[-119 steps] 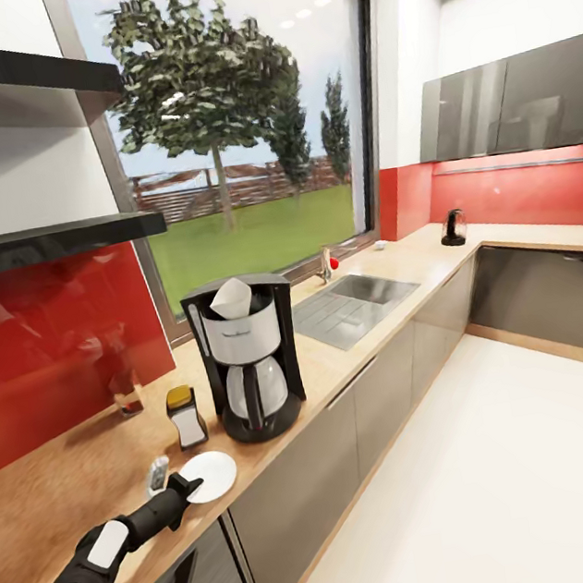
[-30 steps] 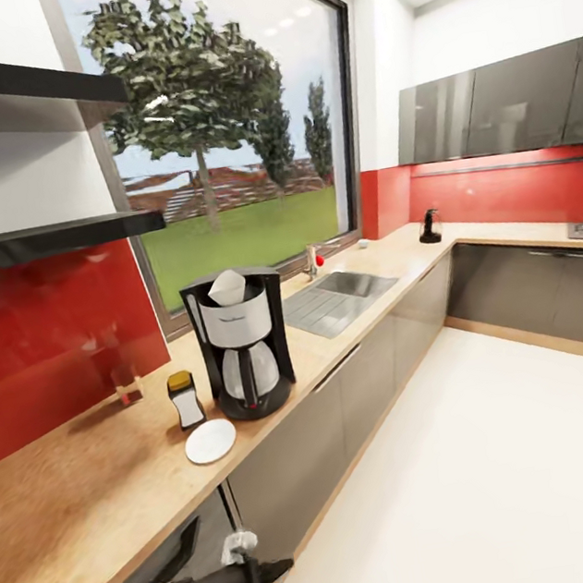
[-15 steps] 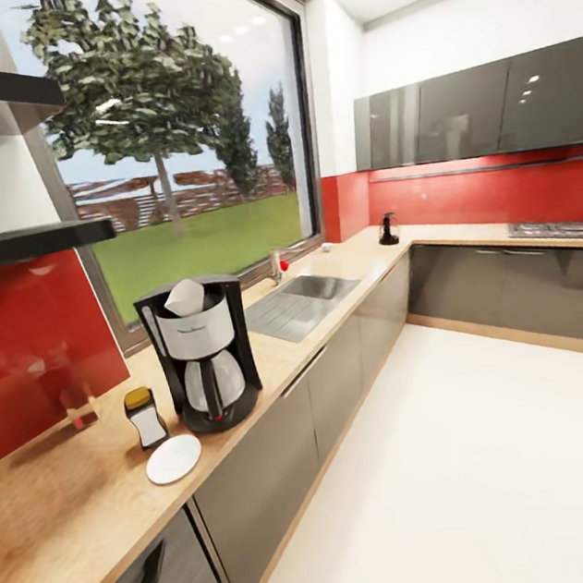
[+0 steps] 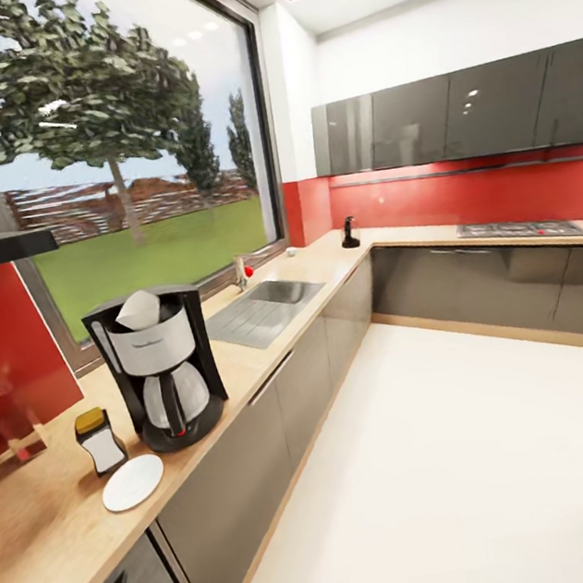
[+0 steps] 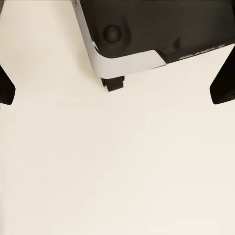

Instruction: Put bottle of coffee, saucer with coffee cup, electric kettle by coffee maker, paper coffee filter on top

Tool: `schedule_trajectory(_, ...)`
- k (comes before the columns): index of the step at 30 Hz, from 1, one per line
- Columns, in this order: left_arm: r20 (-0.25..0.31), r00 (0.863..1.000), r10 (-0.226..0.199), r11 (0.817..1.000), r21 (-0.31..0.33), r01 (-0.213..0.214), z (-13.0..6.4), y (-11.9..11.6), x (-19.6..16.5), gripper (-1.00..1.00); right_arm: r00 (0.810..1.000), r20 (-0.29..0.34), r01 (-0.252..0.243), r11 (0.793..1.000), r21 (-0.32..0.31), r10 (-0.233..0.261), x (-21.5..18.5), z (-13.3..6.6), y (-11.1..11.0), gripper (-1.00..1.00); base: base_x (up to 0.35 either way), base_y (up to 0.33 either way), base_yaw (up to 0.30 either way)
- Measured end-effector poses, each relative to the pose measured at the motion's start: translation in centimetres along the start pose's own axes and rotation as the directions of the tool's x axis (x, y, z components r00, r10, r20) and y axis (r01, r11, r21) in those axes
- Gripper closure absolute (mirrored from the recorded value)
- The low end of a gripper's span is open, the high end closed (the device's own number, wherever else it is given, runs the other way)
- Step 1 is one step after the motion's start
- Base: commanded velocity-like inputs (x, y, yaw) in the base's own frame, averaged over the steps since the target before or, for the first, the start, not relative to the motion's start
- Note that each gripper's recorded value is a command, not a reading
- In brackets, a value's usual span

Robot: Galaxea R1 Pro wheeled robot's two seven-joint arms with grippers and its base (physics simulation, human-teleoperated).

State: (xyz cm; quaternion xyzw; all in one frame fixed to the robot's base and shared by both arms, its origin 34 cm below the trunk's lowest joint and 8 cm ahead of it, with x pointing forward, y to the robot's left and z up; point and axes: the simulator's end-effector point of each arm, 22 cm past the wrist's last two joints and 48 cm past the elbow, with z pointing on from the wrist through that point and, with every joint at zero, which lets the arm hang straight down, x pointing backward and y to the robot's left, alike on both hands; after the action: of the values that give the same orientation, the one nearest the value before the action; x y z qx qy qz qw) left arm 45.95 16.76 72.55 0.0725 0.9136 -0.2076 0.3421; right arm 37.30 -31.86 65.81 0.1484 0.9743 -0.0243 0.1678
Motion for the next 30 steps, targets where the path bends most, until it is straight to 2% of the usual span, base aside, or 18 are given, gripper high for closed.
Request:
schedule_trajectory(12,-0.006,1.0,-0.006,1.0,-0.024,0.005,-0.4,1.0,0.5,-1.0,1.0,0.001,0.0,1.0,0.003,0.0,-0.1,0.0,-0.3,-1.0,0.0,0.0,-0.267)
schedule_trajectory(18,-0.012,1.0,-0.002,0.995,-0.1,0.001,-0.4,2.5,0.7,-1.0,1.0,-0.002,0.003,1.0,0.004,-0.003,0.1,0.0,-0.2,-1.0,0.0,0.0,-0.267)
schedule_trajectory(30,-0.011,1.0,-0.007,0.978,-0.21,0.004,-0.7,4.7,0.7,-1.0,1.0,-0.002,0.005,1.0,0.002,-0.005,0.1,0.0,-0.2,-1.0,0.0,0.0,-0.267)
